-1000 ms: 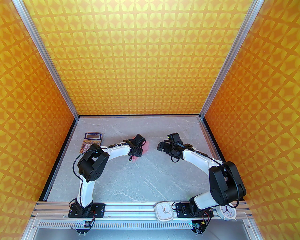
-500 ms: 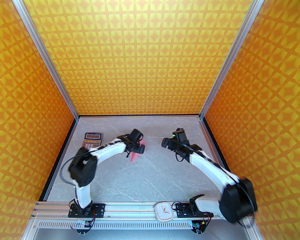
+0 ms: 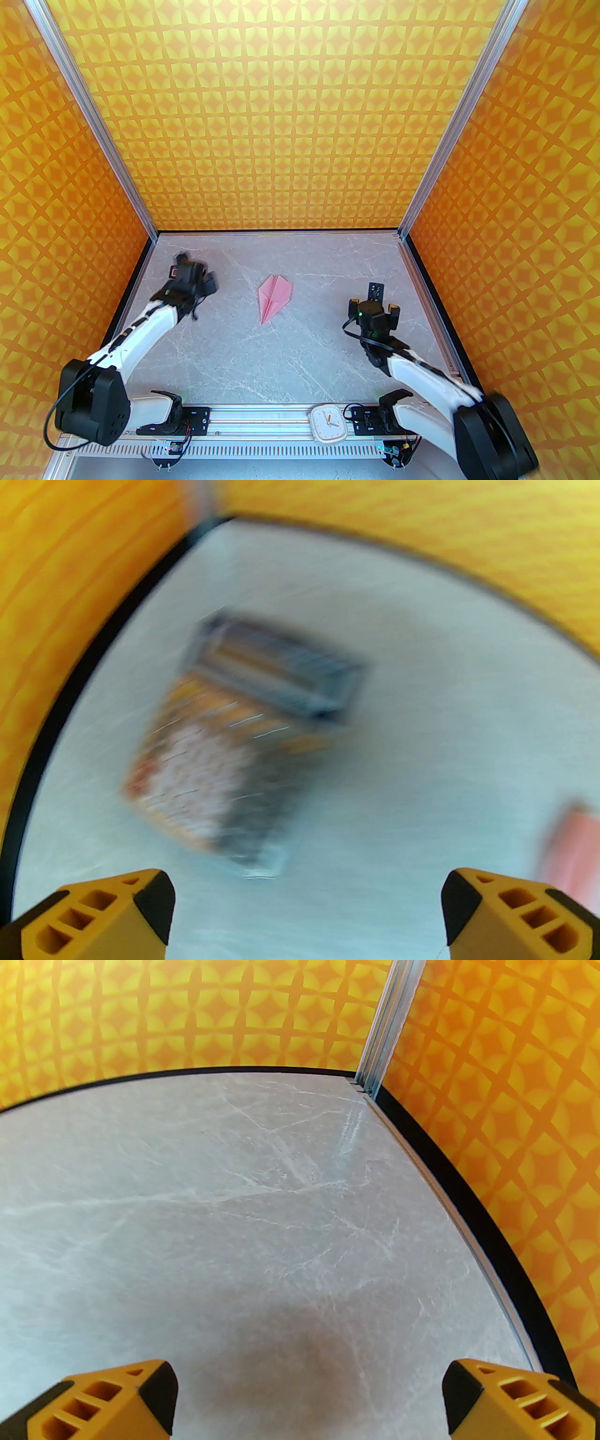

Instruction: Fold a paper plane with a square sheet of paper (fold left side to right side)

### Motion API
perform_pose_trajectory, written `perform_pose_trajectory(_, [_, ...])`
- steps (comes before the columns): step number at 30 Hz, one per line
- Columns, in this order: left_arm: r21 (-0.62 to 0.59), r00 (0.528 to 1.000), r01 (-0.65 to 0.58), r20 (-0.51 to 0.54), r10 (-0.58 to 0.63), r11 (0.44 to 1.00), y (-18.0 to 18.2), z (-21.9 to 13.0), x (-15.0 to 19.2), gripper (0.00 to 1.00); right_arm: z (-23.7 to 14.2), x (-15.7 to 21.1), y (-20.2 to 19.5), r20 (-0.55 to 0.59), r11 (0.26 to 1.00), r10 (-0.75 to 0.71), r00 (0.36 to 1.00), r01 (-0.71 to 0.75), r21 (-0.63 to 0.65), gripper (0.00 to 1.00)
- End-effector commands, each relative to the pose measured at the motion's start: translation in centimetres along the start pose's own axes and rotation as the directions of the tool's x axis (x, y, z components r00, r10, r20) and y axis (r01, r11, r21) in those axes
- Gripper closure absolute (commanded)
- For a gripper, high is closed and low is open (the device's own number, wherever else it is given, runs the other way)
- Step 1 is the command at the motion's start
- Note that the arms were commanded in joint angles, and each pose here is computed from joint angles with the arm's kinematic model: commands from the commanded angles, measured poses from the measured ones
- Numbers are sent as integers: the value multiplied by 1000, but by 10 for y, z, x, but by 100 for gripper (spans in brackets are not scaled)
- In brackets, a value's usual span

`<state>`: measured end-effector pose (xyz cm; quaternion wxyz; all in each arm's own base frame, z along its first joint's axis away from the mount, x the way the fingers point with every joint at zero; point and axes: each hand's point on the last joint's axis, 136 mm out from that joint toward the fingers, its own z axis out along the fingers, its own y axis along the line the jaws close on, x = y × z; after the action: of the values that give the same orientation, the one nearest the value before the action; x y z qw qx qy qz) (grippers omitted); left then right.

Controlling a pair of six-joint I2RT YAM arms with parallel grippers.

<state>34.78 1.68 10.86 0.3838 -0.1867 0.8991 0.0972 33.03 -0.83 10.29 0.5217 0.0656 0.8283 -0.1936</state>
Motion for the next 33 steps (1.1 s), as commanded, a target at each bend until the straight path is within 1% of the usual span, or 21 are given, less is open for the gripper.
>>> perform_pose_trajectory(1, [2,976,27,215,-27,1000,7,-5,-43,1,7,-58,-3,219,996,52,974,-65,53,1])
perform_pose_trajectory(3, [-7,962,-65,267,64,998,3,-4,-52,1,13,-63,6,273,998,59,960,-60,-5,1])
perform_pose_trajectory(4, [-17,957,-89,277,90,996,3,-2,-54,1,20,-58,13,268,998,64,961,-55,-40,1])
perform_pose_trajectory(5, [-26,951,-117,284,120,993,2,2,-54,1,26,-58,15,274,998,54,960,-45,-40,1])
perform_pose_trajectory(6, [-36,949,-137,280,141,990,3,5,-52,1,29,-55,17,247,998,48,968,-38,-46,1])
perform_pose_trajectory(7, [-50,947,-141,286,149,989,6,10,-51,1,32,-54,17,209,996,65,976,-52,-67,1])
perform_pose_trajectory(9, [-56,933,-126,332,138,990,11,17,-49,1,40,-55,17,197,994,78,977,-61,-90,1])
perform_pose_trajectory(11, [-54,901,-132,409,142,990,11,20,-51,1,46,-53,20,163,989,90,982,-69,-135,1])
perform_pose_trajectory(14, [10,865,-147,487,123,989,4,21,-57,1,47,-45,23,152,972,125,980,-89,-219,1])
perform_pose_trajectory(15, [37,874,-147,472,113,988,2,28,-52,1,47,-43,24,172,969,131,976,-89,-231,1])
perform_pose_trajectory(16, [49,869,-146,485,104,988,3,32,-51,1,46,-44,24,208,969,130,969,-80,-233,1])
perform_pose_trajectory(18, [106,887,-164,452,99,981,-1,36,-46,1,47,-41,25,182,969,127,975,-82,-234,1])
perform_pose_trajectory(20, [155,874,-186,478,91,970,-6,34,-41,1,47,-42,25,191,969,127,973,-82,-232,1])
perform_pose_trajectory(21, [157,864,-193,495,92,968,-6,36,-36,1,47,-43,24,189,970,129,974,-84,-229,1])
perform_pose_trajectory(22, [153,836,-196,542,83,968,-5,32,-39,1,47,-41,22,187,971,130,974,-87,-221,1])
perform_pose_trajectory(23, [163,863,-187,498,83,969,-5,34,-36,1,46,-42,19,196,974,139,971,-98,-206,1])
perform_pose_trajectory(24, [160,872,-183,483,84,970,-5,37,-36,1,45,-41,15,201,975,148,968,-108,-195,1])
perform_pose_trajectory(25, [162,859,-178,507,73,971,-3,37,-39,1,43,-40,12,214,975,160,964,-120,-187,1])
perform_pose_trajectory(26, [162,869,-170,489,71,972,-2,38,-38,1,42,-42,11,225,975,165,960,-123,-186,1])
perform_pose_trajectory(29, [151,863,-164,500,67,975,1,36,-39,1,48,-40,14,188,977,147,971,-112,-181,1])
perform_pose_trajectory(33, [151,866,-165,495,70,975,0,37,-39,1,46,-42,29,188,965,115,975,-65,-254,2])
